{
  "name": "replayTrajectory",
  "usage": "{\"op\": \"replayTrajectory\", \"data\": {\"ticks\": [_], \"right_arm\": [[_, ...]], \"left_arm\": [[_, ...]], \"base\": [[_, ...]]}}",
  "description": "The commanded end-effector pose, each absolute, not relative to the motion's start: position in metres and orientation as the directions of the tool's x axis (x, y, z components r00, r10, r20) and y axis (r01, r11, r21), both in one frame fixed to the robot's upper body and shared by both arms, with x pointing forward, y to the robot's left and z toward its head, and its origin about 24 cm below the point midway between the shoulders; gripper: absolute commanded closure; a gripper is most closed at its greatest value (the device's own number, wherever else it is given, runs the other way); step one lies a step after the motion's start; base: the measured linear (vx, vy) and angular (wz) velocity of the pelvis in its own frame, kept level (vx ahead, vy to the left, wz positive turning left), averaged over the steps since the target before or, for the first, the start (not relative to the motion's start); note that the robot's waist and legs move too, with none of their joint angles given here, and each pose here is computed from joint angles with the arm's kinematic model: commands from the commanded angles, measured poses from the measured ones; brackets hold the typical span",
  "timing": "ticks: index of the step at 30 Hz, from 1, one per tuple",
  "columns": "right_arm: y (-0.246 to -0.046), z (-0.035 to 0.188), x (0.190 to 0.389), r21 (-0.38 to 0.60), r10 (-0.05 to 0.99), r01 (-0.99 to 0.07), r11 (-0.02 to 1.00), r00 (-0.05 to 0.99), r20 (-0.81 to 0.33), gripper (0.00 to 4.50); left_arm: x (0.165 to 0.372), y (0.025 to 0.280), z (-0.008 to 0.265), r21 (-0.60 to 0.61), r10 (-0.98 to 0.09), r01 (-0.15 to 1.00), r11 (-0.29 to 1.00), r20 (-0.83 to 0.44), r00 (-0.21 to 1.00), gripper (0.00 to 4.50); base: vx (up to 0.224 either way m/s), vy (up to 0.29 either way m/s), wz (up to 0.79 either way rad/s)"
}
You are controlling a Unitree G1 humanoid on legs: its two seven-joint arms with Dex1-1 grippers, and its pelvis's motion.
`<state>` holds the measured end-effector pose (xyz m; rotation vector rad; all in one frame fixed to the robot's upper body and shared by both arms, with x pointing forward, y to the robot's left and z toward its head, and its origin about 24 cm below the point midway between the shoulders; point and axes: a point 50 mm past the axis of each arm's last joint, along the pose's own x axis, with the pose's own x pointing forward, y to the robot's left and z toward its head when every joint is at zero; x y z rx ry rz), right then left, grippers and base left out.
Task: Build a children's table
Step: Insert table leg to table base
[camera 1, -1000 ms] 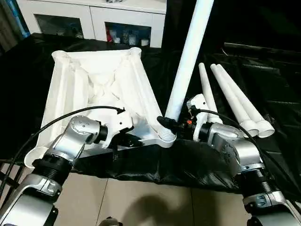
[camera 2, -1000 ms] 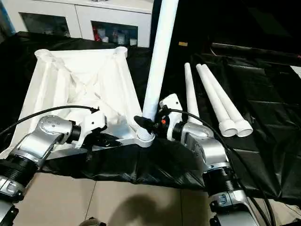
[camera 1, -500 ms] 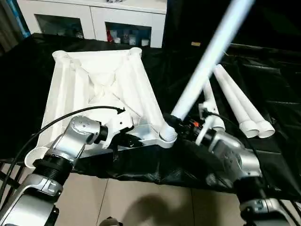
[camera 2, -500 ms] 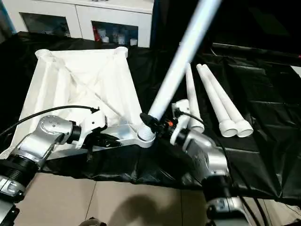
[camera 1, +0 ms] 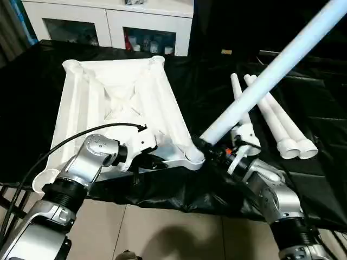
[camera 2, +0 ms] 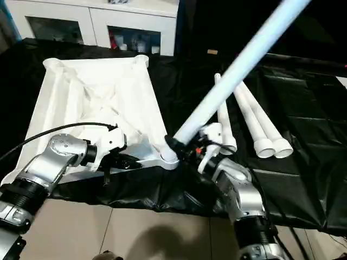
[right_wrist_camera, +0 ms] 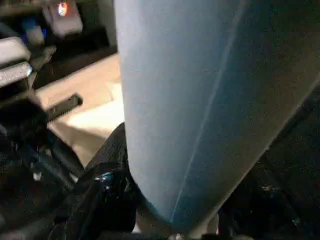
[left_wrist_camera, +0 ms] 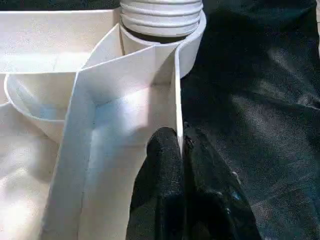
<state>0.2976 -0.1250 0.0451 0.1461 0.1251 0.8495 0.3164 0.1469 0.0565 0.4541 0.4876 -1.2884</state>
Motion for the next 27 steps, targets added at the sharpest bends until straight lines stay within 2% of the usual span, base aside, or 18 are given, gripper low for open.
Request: {"op": "replayTrajectory", "data": {"ticks": [1, 9, 15, 21, 25, 27], "right_arm": [[-0.127, 0.016, 0.287, 0.17, 0.756, -0.742, 0.649, 0.604, -0.253, 2.61], [-0.117, 0.013, 0.289, 0.142, 0.795, -0.804, 0.578, 0.514, -0.324, 2.61], [-0.11, 0.01, 0.293, 0.144, 0.831, -0.859, 0.492, 0.414, -0.371, 2.61], [-0.11, 0.011, 0.286, 0.206, 0.884, -0.909, 0.362, 0.264, -0.386, 2.61], [-0.112, 0.01, 0.281, 0.231, 0.896, -0.921, 0.314, 0.208, -0.392, 2.61], [-0.113, 0.008, 0.275, 0.247, 0.904, -0.934, 0.259, 0.144, -0.401, 2.61]], "left_arm": [[0.32, 0.141, 0.063, 0.069, -0.82, 0.972, 0.224, -0.526, 0.226, 4.5], [0.319, 0.138, 0.063, 0.066, -0.823, 0.978, 0.196, -0.531, 0.201, 4.5], [0.317, 0.133, 0.068, 0.067, -0.832, 0.992, 0.107, -0.54, 0.126, 4.5], [0.313, 0.127, 0.074, 0.06, -0.834, 0.998, -0.018, -0.551, 0.018, 4.5], [0.313, 0.125, 0.077, 0.059, -0.831, 0.997, -0.046, -0.556, -0.005, 4.5], [0.313, 0.126, 0.079, 0.063, -0.825, 0.996, -0.07, -0.565, -0.022, 4.5]], "base": [[0.0, 0.0, 0.0], [0.0, 0.0, 0.0], [0.0, 0.0, 0.0], [0.0, 0.0, 0.0], [0.0, 0.0, 0.0], [0.0, 0.0, 0.0]]}}
